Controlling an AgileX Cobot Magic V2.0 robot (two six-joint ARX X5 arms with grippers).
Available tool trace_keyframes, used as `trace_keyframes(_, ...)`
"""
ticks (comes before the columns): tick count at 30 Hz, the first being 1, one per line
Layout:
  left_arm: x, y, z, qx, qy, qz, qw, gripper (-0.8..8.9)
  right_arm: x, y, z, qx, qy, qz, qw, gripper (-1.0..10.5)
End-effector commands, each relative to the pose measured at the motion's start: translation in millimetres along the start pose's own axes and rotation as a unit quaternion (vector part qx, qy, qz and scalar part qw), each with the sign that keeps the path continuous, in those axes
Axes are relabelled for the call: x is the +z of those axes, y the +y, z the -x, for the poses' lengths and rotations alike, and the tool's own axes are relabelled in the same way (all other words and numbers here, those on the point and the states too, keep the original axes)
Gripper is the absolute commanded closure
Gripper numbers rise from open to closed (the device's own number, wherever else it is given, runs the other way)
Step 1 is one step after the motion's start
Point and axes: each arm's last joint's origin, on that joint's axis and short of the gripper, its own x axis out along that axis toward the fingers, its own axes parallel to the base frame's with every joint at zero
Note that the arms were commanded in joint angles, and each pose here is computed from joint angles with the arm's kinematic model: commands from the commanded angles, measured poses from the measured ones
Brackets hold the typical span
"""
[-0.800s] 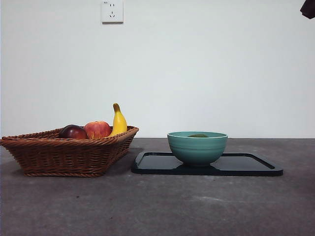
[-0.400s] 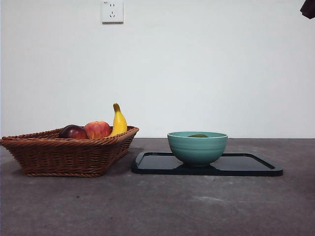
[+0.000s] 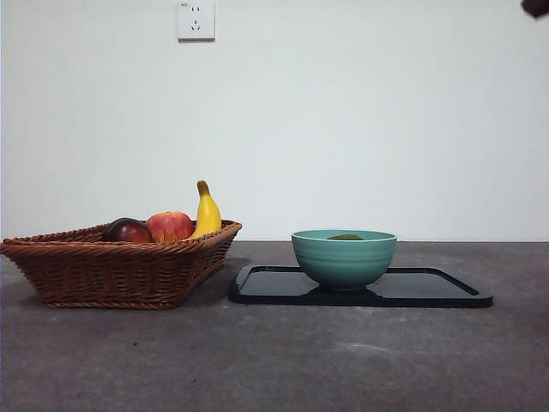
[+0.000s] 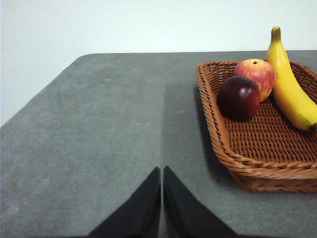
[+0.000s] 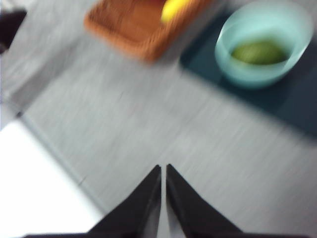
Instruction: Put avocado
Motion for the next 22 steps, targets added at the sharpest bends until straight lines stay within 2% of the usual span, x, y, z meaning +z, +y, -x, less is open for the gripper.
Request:
trace_keyframes(1,-8,0,-2,0.002,0.013,0.002,1.000,8.07,8,-4,9,-0.038,-0.070,0.040,0.996,9.4)
trace_keyframes(4,-8,0,-2,0.002,0.014,0.002,1.000,8.07,7,-13,16,-0.084,-0.158,0.041,0.983,9.4)
trace_keyframes(9,-8,0,-2,0.002,0.014,0.002,1.000,8.07,-16,-34,11,-0.160,-0.266,0.045,0.950,9.4)
trace_keyframes(14,-8,0,-2,0.002,0.014,0.002,1.000,8.07,-54,-52,-3,-0.222,-0.315,0.043,0.922,9.4)
trace_keyframes(17,-8,0,-2,0.002,0.013,0.002,1.000,8.07,-75,-62,-13,-0.265,-0.330,0.027,0.906,9.4)
trace_keyframes(22,-8,0,-2,0.002,0.014,0.002,1.000,8.07,-104,-73,-30,-0.312,-0.328,0.001,0.892,9.4)
